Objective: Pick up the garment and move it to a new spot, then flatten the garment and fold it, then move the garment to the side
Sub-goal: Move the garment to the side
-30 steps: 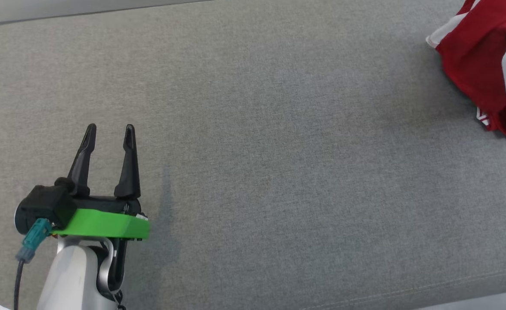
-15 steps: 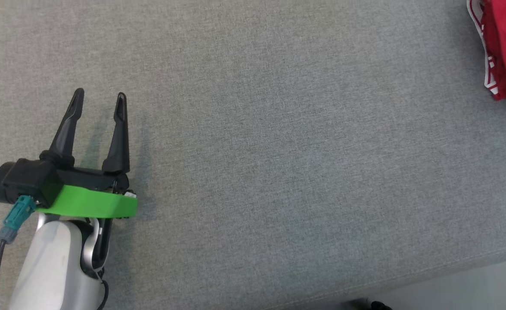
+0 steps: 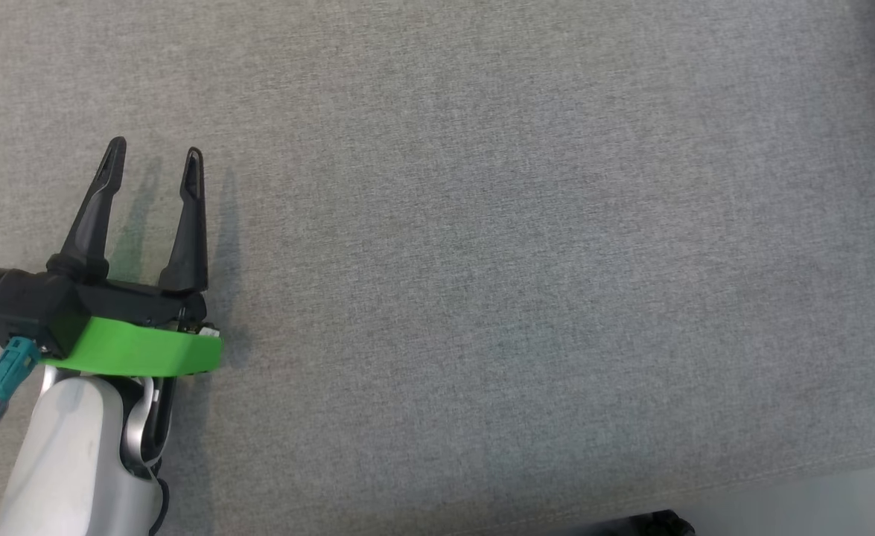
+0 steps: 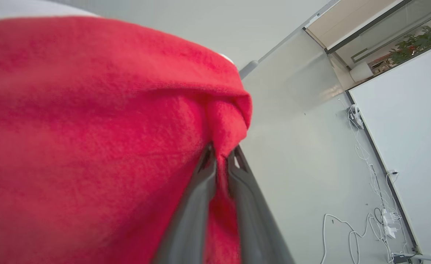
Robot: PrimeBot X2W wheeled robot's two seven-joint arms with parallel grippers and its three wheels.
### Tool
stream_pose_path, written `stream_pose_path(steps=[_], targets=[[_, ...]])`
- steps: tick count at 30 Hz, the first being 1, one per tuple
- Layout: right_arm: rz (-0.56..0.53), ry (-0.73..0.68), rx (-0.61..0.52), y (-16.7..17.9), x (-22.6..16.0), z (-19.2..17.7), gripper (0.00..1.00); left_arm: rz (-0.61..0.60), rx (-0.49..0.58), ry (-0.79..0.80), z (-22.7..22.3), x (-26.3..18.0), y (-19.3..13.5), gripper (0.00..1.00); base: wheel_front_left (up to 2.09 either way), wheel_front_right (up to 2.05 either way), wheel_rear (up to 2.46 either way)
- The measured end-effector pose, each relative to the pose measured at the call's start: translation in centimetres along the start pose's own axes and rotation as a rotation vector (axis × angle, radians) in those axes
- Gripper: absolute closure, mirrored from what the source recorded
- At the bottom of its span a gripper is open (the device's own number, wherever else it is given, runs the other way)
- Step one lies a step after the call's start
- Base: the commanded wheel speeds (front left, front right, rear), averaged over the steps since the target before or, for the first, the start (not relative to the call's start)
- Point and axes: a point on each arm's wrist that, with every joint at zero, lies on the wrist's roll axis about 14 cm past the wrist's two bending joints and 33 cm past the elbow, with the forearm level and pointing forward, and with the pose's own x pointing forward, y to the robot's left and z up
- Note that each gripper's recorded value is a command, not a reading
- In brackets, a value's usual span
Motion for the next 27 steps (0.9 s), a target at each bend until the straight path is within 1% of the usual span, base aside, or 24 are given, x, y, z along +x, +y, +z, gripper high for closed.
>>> stream_pose_path(steps=[1,2,5,8,10,12,15,19,24,27], targets=[[-0.005,-0.011,-0.008,0.1,0.1,0.2,0.29,0.002,0.001,0.001,0.0,-0.1,0.1,0.0,0.0,0.0,0.0],[-0.012,-0.019,-0.008,0.1,0.1,0.3,0.0,0.004,0.002,0.003,0.0,-0.2,0.1,0.0,0.0,0.0,0.0],[-0.023,-0.039,-0.019,0.3,0.0,0.6,0.0,0.003,0.002,0.006,0.0,-0.4,0.0,0.0,0.0,0.0,0.0],[-0.026,-0.122,-0.02,0.5,-0.5,2.0,0.0,0.003,-0.006,-0.002,0.5,-0.5,-0.4,0.0,0.0,0.0,0.0],[-0.009,-0.189,-0.014,1.3,-1.0,3.2,0.0,0.008,-0.01,-0.011,1.0,-0.7,-0.5,0.0,0.0,0.0,0.0],[0.017,-0.246,0.019,2.5,-1.6,4.1,0.0,0.023,-0.019,-0.018,1.4,-1.0,-0.6,0.0,0.0,0.0,0.0],[0.063,-0.326,0.089,4.3,-3.0,5.1,0.0,0.043,-0.022,-0.028,2.3,-1.8,-0.6,0.0,0.0,0.0,0.0],[0.107,-0.417,0.221,6.1,-5.7,6.0,0.0,0.071,-0.029,-0.048,3.6,-3.1,-0.8,0.0,0.0,0.0,0.0],[0.168,-0.504,0.364,8.5,-9.9,6.9,0.0,0.13,-0.042,-0.073,5.1,-5.6,-0.5,0.0,0.0,0.0,0.0],[0.202,-0.555,0.421,9.2,-12.4,7.6,0.0,0.159,-0.044,-0.084,5.8,-7.3,-0.5,0.0,0.0,0.0,0.0]])
